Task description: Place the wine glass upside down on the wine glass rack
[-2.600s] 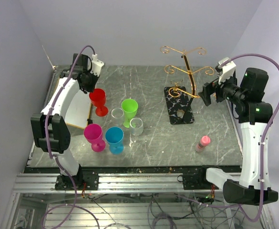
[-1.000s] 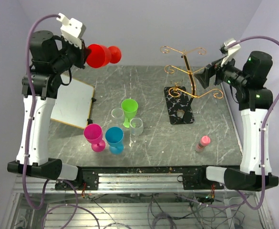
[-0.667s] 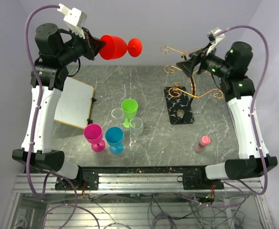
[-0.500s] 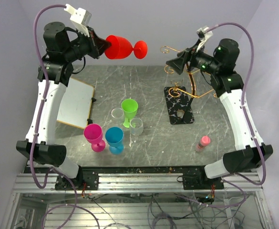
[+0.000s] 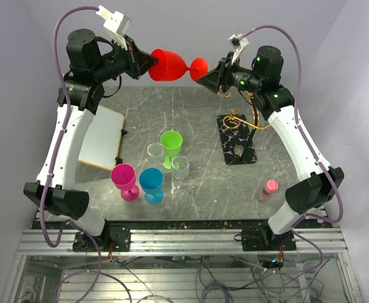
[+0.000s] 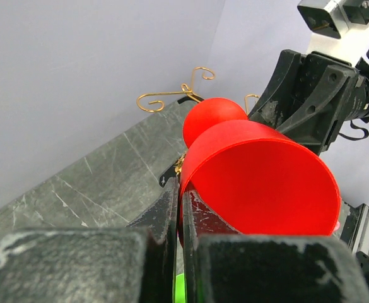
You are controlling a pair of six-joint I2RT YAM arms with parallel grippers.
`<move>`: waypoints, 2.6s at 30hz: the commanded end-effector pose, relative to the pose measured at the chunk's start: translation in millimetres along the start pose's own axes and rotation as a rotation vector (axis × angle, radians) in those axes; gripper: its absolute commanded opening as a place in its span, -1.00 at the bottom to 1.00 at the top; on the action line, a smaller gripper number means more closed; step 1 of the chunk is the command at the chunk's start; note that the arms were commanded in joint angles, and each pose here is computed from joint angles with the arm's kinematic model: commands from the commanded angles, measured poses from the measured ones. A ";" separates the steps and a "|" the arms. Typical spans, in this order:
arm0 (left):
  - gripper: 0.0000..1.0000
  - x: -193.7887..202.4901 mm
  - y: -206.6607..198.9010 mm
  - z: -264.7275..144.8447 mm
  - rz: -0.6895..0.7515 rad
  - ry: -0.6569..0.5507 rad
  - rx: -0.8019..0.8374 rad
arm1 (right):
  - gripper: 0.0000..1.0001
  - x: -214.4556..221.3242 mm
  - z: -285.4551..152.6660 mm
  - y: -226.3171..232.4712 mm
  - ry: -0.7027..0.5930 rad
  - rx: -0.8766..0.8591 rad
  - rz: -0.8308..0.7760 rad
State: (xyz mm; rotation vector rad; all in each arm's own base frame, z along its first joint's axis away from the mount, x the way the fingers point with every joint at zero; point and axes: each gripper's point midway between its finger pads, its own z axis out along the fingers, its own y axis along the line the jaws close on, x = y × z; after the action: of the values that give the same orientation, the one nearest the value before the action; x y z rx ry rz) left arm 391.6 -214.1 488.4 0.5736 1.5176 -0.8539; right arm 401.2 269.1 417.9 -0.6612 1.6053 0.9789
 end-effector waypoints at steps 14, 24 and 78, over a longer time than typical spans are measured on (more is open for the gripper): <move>-0.86 -11.1 -35.9 -10.3 0.046 -0.034 0.100 | -0.96 -21.2 -2.8 2.8 -0.072 0.049 0.077; -0.20 -16.4 -51.4 -18.9 -0.009 -0.055 0.141 | -1.00 -27.2 -20.7 -13.4 -0.096 0.138 0.034; 0.96 30.2 35.3 -90.5 0.220 0.092 -0.404 | -1.00 -91.8 -342.3 -253.5 0.530 1.721 -0.841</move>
State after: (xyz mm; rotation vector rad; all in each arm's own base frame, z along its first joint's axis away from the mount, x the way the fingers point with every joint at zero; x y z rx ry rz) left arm 362.7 -128.9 447.0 0.4668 1.6359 -0.3507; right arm 453.4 -155.4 468.9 -0.1218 1.6771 -1.1519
